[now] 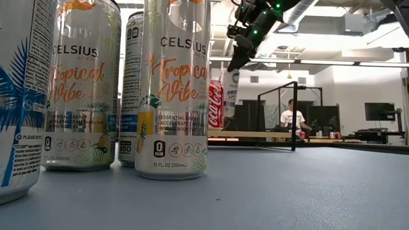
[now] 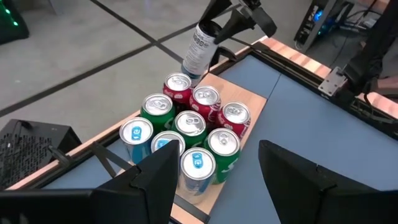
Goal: Place canned beverage on shelf
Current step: Put the middle white blue soda can on the shelf
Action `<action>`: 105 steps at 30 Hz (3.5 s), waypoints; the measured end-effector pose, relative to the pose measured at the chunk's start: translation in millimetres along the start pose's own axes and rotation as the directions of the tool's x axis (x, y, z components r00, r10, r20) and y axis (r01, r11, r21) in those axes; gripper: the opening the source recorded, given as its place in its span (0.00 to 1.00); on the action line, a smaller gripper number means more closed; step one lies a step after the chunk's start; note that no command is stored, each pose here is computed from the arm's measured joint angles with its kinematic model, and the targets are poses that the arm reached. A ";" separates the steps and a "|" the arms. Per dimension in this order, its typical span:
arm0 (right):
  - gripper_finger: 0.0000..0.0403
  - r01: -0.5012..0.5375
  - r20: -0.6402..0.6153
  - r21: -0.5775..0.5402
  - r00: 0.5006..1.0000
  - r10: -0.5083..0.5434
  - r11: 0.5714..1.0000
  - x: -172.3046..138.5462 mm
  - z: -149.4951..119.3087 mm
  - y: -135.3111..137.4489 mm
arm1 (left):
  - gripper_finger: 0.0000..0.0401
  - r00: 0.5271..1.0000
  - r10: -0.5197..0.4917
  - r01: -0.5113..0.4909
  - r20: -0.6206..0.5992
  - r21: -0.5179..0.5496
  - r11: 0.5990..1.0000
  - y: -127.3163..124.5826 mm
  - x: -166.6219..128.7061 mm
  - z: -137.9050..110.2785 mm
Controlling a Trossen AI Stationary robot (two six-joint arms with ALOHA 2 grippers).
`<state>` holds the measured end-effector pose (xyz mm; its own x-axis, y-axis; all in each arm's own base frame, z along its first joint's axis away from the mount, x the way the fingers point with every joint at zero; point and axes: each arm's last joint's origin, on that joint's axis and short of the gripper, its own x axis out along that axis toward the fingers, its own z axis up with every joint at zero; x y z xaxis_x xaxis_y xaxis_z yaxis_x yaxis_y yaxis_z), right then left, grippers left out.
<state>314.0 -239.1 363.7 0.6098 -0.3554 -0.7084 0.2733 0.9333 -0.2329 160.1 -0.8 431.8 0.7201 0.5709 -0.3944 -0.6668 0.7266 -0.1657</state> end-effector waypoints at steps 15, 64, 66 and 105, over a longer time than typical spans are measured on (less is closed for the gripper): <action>0.53 -0.001 -0.005 -0.029 1.000 0.001 1.000 6.9 -3.8 -7.5 | 0.51 1.000 -0.001 0.001 -0.001 -0.024 1.000 -0.1 0.0 0.0; 0.53 -0.203 -0.106 -0.111 0.976 0.192 0.973 41.0 -14.4 10.4 | 0.51 1.000 0.001 -0.001 -0.001 -0.035 0.999 -0.1 0.1 -0.1; 0.53 -0.197 -0.105 -0.109 0.977 0.186 0.974 41.3 -15.2 7.9 | 0.51 1.000 0.000 0.000 -0.001 -0.035 0.999 -0.1 0.1 -0.1; 0.57 -0.157 -0.096 -0.038 0.984 0.153 0.987 43.7 -12.2 9.7 | 0.51 1.000 0.007 -0.007 0.003 -0.031 1.000 0.1 0.1 0.0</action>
<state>334.2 -244.9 322.4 0.5699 -0.2022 -0.7965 0.1455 0.9788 -0.1444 160.1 -0.7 431.8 0.7160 0.5769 -0.3931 -0.6772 0.7106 -0.1908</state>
